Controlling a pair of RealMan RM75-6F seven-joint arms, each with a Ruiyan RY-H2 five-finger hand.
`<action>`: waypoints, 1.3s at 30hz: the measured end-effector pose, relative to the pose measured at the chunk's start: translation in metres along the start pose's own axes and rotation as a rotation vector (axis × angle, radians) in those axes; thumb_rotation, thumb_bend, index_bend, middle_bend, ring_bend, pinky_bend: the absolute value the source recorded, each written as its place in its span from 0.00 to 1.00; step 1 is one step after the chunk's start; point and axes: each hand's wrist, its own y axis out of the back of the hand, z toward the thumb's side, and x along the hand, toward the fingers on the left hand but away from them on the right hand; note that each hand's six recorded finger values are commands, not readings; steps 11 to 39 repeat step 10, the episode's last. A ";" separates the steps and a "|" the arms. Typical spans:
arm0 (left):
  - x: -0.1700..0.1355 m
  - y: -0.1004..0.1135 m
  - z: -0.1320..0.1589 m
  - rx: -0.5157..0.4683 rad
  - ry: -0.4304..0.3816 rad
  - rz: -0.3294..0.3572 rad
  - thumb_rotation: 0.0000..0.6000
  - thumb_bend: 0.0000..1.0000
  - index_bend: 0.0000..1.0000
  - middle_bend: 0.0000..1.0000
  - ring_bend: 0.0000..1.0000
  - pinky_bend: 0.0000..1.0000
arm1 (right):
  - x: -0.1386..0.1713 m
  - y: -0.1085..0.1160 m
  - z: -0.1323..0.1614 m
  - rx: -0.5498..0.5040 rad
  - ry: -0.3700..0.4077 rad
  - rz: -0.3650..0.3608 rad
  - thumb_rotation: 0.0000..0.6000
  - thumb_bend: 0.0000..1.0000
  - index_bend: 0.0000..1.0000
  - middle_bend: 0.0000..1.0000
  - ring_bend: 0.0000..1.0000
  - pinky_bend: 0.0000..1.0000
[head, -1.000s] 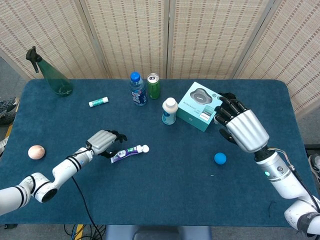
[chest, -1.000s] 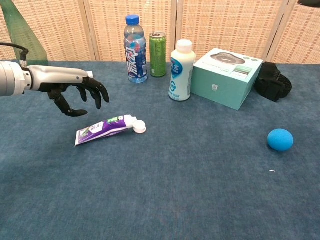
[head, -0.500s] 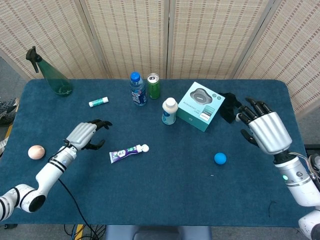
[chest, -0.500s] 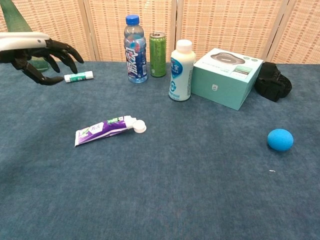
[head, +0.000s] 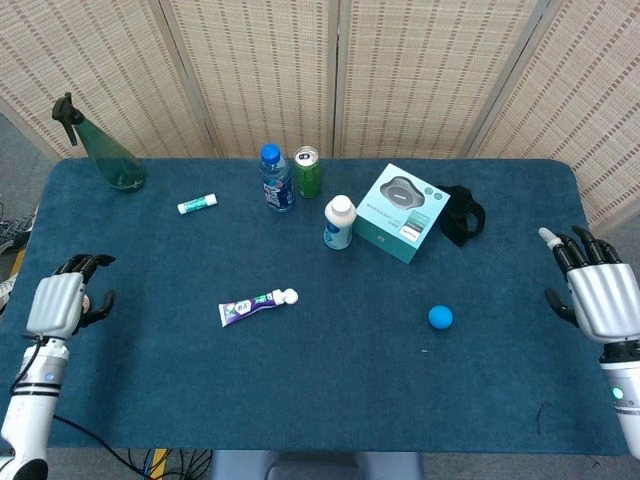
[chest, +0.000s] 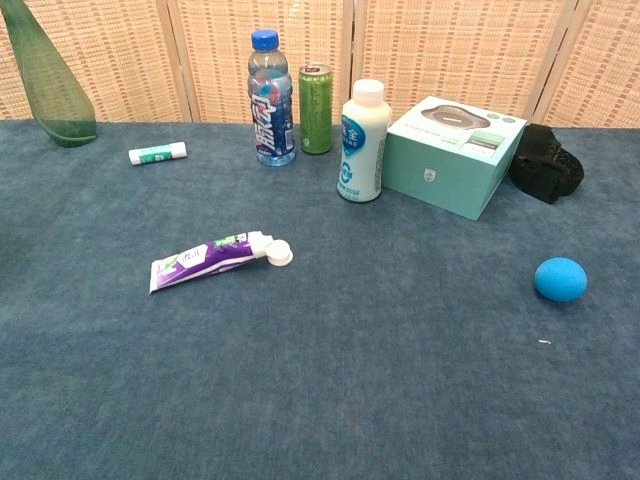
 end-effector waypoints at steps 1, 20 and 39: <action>-0.007 0.001 -0.005 0.017 0.018 0.010 1.00 0.39 0.26 0.28 0.17 0.22 | 0.006 -0.005 -0.004 -0.006 -0.018 0.013 1.00 0.20 0.15 0.24 0.11 0.25; -0.056 0.005 -0.020 0.098 0.051 0.072 1.00 0.39 0.28 0.28 0.17 0.21 | 0.043 -0.031 -0.017 -0.045 -0.084 0.113 1.00 0.25 0.15 0.24 0.11 0.24; -0.056 0.005 -0.020 0.098 0.051 0.072 1.00 0.39 0.28 0.28 0.17 0.21 | 0.043 -0.031 -0.017 -0.045 -0.084 0.113 1.00 0.25 0.15 0.24 0.11 0.24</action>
